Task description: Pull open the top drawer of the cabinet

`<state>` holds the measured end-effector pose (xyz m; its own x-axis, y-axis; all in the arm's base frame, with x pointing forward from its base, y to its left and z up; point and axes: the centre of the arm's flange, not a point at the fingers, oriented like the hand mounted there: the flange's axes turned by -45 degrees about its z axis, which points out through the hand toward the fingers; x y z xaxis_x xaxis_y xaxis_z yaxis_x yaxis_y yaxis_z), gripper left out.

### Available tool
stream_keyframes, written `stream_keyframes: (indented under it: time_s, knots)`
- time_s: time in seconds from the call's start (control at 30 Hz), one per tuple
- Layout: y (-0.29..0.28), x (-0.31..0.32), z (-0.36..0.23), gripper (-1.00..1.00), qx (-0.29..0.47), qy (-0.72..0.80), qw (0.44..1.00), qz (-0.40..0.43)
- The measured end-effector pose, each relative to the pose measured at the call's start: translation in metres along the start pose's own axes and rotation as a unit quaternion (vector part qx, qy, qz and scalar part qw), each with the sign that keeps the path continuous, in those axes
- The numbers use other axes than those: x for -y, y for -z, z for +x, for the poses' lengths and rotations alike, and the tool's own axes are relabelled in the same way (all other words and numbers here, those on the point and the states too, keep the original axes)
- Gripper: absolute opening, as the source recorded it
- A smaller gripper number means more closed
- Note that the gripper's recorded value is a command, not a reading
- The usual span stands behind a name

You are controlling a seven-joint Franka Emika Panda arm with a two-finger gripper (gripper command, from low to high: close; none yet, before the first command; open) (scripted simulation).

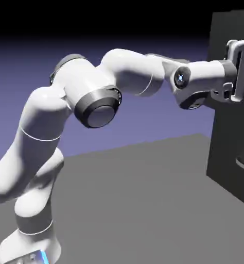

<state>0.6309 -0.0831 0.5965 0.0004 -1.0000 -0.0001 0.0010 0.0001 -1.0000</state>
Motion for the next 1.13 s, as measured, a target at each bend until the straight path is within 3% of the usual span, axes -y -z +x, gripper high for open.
stream_keyframes:
  time_s: [1.0, 1.03, 1.13]
  knots:
    - [0.175, 0.0, 0.0, -1.0, 0.0, 0.0, 1.0, 0.0]
    - [0.181, 0.0, 0.0, 1.0, 0.0, 0.0, 1.0, 0.0]
    - [0.19, 0.0, 0.001, 1.0, 0.001, -0.002, 1.0, -0.001]
